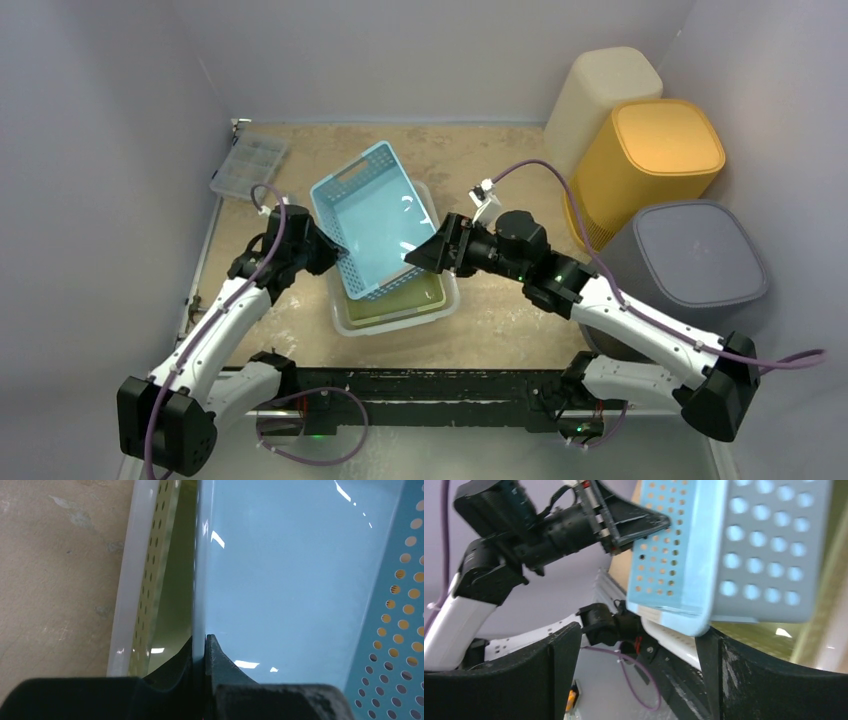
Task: Turn the large container upside down
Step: Turn the container upside down at the center of the board.
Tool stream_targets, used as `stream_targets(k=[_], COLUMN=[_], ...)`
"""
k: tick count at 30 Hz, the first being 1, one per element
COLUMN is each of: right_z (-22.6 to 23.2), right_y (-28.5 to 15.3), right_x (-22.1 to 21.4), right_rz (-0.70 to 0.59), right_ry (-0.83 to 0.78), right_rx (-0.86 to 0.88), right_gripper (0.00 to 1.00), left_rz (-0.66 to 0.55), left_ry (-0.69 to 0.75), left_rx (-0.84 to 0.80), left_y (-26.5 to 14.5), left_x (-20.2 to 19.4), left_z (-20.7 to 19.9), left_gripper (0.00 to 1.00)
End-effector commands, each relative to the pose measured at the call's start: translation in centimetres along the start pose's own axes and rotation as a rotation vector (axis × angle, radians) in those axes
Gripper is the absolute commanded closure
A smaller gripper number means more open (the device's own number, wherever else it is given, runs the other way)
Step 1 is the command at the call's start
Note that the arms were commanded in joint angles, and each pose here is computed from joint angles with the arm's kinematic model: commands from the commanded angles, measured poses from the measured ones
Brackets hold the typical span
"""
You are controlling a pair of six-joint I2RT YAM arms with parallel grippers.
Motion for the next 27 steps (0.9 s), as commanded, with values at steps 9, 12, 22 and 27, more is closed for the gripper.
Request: stream_targets(k=[9, 12, 22, 27], right_z=[3.5, 3.5, 4.0, 4.1], right_y=[2.6, 3.1, 3.9, 3.8], right_x=[0.2, 0.3, 0.6, 1.0], right_rz=[-0.057, -0.061, -0.065, -0.097], right_ry=[0.032, 0.027, 0.025, 0.024], right_rx=[0.109, 0.105, 0.13, 0.127], right_gripper=[0.3, 0.37, 0.47, 0.54], left_rz=[0.037, 0.055, 0.064, 0.066], left_ry=[-0.133, -0.137, -0.163, -0.184], left_rx=[-0.143, -0.151, -0.18, -0.198], left_y=[-1.0, -1.0, -1.5, -1.7], left_x=[-0.8, -1.0, -1.2, -1.3], left_z=[-1.3, -1.4, -1.7, -1.8], left_gripper=[1.0, 1.0, 1.0, 1.0])
Point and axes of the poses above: each gripper's point midway between its finger pads, its own y axis out along the fingers, its own z axis along the line the jaws close on, x = y × z, the point moved 4 cm from there along -y, back along the fingers, and after that the axes turned 13 degrees about -y, right-handed, at the moved point
